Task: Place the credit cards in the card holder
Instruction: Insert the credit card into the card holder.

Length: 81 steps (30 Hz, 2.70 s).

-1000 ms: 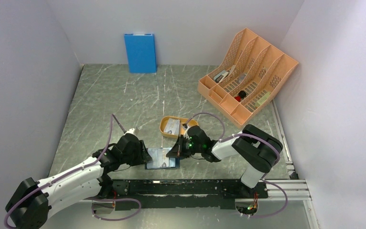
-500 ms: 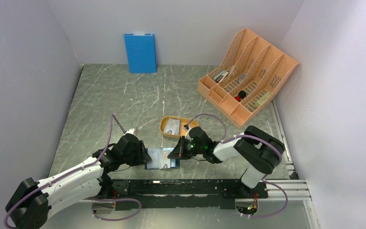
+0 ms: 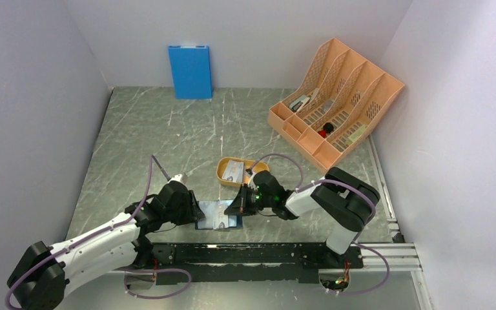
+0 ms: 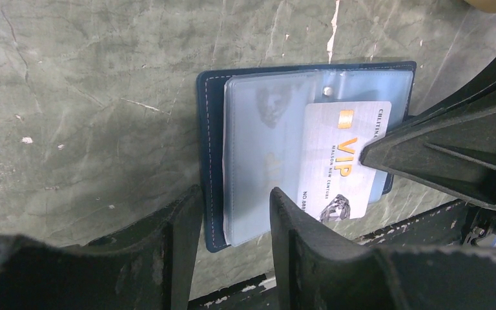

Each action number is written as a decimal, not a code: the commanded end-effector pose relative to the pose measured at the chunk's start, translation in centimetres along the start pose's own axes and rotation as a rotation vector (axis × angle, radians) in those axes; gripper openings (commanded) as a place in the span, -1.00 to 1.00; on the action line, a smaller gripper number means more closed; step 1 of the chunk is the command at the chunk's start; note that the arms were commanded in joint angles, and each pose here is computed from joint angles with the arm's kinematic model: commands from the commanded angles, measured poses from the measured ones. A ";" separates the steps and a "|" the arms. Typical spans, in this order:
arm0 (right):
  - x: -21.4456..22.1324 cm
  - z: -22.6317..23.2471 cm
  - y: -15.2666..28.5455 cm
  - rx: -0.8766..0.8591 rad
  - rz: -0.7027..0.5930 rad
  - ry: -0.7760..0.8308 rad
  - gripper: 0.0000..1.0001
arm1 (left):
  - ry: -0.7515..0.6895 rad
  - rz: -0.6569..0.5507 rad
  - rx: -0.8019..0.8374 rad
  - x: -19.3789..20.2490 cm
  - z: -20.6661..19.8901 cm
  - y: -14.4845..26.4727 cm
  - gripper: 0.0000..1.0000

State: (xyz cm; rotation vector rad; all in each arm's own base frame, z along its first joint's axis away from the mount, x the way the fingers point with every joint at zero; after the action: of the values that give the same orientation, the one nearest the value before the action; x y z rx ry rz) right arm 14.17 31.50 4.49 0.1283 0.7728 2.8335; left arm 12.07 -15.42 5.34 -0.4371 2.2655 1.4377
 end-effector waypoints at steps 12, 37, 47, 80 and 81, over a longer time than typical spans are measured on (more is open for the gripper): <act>-1.5 0.1 -0.9 0.026 -0.079 0.062 -1.00 | 0.002 0.022 -0.019 0.7 0.5 0.0 -0.06; 0.5 -0.3 -2.3 0.012 -0.026 0.011 -1.00 | 0.010 0.022 -0.006 0.8 0.4 -0.1 -0.08; 0.7 0.2 -3.3 0.017 -0.019 0.004 -1.00 | 0.011 0.018 -0.003 0.8 0.4 -0.1 -0.09; 1.1 1.8 -3.2 0.092 -0.004 0.037 -0.18 | 0.086 -0.031 -0.125 0.5 2.1 0.3 -0.90; 1.2 1.8 -3.3 0.093 0.000 0.039 -0.19 | 0.079 -0.023 -0.116 0.5 1.9 0.1 -0.90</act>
State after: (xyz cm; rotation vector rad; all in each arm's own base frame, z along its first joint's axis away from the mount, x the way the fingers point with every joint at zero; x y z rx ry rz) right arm 14.01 35.20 5.07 0.1014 0.8553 2.8188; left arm 11.87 -13.57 4.99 -0.5799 2.2411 1.5498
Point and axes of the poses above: each gripper's point midway between its finger pads, its own y axis back along the fingers, its own z axis along the line the jaws close on, x = y × z, the point moved 4 cm from there along y, back along the fingers, and after that the axes turned 15 degrees about -y, right-handed, at the moved point
